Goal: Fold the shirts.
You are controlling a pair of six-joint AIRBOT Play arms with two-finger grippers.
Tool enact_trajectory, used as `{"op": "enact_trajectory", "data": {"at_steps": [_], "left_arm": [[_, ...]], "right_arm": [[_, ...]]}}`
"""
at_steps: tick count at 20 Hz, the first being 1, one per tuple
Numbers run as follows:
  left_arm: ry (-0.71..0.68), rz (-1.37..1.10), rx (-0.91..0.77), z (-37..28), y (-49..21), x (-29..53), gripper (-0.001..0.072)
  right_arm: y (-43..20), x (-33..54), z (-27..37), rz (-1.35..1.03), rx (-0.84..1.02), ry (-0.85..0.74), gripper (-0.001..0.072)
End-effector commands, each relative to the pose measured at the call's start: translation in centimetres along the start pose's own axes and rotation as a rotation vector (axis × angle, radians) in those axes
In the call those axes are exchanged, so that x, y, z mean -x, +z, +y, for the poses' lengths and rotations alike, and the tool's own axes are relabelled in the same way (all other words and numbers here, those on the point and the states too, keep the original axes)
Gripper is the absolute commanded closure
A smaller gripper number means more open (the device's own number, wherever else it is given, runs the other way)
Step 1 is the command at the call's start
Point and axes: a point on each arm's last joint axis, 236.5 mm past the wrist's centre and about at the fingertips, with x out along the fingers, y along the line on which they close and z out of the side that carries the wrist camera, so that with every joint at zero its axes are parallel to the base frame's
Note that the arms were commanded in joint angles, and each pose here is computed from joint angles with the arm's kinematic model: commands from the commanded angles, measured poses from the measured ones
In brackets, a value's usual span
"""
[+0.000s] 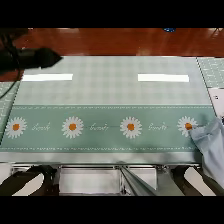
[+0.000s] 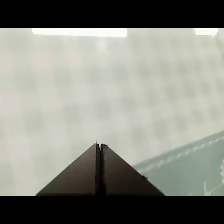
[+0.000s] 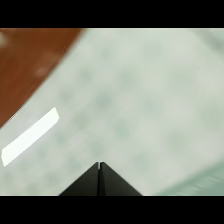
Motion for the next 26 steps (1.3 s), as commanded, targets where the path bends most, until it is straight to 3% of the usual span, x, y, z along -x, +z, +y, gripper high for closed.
{"op": "enact_trajectory", "data": {"at_steps": [1, 4, 7, 9, 26], "left_arm": [[0.044, -0.036, -0.111, -2.3, 4.3, -0.4, 0.069], [0.165, 0.171, -0.172, 1.0, -2.6, -4.7, 0.069], [0.328, 0.385, 0.026, 8.2, -10.9, -7.3, 0.069], [0.33, 0.421, 0.113, 9.1, -12.2, -7.5, 0.0689], [0.328, 0.431, 0.118, 9.1, -12.4, -7.5, 0.0689]], "right_arm": [[-7.0, -5.2, 15.5, 0.116, 0.41, 0.242, 0.0691], [-16.2, -10.4, 13.5, 0.343, 0.643, 0.034, 0.0692], [-20.0, -13.7, 8.2, 0.497, 0.665, -0.179, 0.0691], [-20.6, -14.2, 7.3, 0.529, 0.665, -0.203, 0.0691], [-21.0, -13.9, 7.0, 0.549, 0.662, -0.212, 0.0691]]}}
